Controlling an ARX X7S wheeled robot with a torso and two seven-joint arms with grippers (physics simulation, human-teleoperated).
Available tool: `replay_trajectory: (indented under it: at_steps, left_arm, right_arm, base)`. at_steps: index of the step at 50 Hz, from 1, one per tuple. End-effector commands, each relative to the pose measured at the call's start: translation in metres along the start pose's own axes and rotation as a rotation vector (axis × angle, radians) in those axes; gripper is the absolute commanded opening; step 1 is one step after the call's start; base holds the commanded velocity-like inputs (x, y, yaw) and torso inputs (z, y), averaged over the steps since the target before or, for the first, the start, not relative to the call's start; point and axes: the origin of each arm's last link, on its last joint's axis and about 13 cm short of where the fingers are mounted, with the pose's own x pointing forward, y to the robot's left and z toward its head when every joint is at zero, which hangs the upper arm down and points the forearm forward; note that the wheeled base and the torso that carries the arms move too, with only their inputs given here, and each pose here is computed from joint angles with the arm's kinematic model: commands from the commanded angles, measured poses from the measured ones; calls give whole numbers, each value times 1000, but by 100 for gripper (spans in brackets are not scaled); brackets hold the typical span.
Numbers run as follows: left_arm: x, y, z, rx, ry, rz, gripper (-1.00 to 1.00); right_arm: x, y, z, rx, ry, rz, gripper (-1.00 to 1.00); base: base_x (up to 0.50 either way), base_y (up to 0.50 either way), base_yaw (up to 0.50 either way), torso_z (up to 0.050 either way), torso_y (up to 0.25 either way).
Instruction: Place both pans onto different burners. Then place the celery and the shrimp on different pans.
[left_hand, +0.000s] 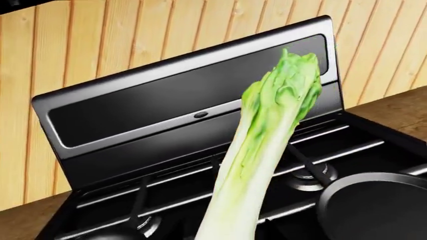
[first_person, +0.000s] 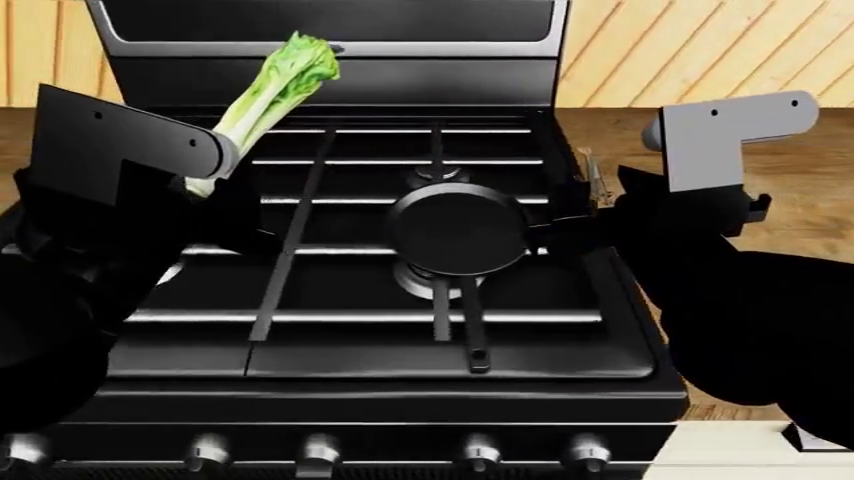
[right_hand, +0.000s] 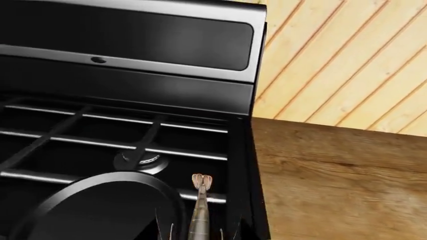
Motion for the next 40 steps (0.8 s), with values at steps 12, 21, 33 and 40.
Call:
replay_trajectory:
  at_steps: [12,21,33,40]
  left_arm:
    - [0,3,-2,-13,-4,28,-100]
    - [0,4,-1,-16,-8,33,-100]
    - [-2,7,3,-19,-15,46,-100]
    - [-3,8,3,-21,-13,54,-100]
  right_arm:
    - [1,0,1,-6,-4,-2,-100]
    - [2,0,1,-8,-9,0,-100]
    - [2,-2,10,2,-33,-9,-100]
    - [2,-3,13,1,-31,-13,-100]
  base:
    - [0,500,0,0,1]
    - [-1,482,0,0,0]
    - [0,25,0,1,1]
    - [390,1,0,0,0]
